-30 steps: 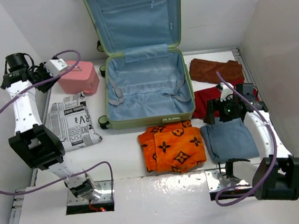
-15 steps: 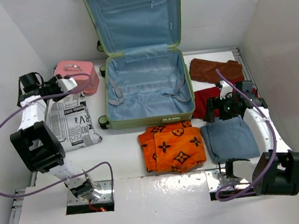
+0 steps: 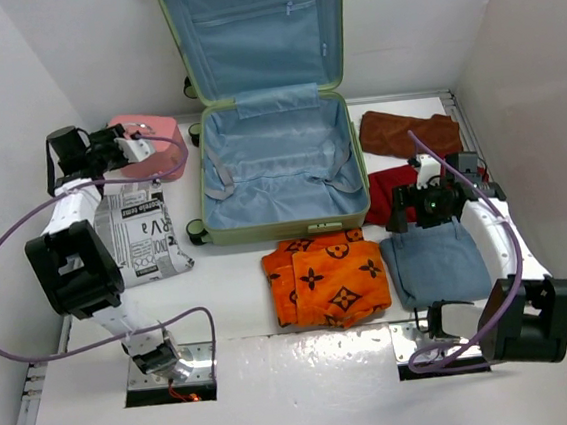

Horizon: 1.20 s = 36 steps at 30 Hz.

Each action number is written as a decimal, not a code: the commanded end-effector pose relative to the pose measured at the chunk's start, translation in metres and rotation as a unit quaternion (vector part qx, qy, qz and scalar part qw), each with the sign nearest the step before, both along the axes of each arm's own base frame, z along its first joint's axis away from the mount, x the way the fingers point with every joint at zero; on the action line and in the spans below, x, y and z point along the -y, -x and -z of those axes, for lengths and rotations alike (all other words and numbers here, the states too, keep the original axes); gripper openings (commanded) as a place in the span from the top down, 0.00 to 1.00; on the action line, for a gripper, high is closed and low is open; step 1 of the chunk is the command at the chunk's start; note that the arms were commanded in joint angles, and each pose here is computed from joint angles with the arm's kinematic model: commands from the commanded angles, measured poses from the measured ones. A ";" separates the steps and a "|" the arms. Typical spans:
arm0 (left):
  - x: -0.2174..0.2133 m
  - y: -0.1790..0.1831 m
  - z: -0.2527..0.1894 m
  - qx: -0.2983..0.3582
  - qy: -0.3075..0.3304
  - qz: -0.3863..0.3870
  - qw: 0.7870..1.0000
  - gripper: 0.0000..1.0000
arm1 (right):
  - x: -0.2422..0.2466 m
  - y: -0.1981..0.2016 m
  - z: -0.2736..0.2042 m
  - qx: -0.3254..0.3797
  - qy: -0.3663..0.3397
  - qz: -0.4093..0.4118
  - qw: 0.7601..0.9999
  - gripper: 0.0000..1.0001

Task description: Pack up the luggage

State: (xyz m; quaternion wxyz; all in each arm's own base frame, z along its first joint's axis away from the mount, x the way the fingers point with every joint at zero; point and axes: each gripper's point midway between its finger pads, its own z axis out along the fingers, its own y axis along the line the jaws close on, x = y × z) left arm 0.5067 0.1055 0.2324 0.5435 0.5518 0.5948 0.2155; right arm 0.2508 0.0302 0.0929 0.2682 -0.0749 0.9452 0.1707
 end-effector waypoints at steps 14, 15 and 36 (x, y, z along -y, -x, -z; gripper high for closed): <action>-0.011 -0.055 -0.013 0.064 -0.001 -0.033 0.997 0.38 | 0.009 -0.016 -0.014 0.017 0.015 -0.001 1.000 0.01; -0.011 -0.055 -0.012 0.064 -0.001 -0.033 0.997 0.38 | 0.009 -0.016 -0.014 0.017 0.015 0.000 1.000 0.01; 0.005 -0.099 0.001 0.092 -0.018 -0.046 0.995 0.48 | 0.020 -0.023 -0.014 0.014 0.015 0.015 1.000 0.03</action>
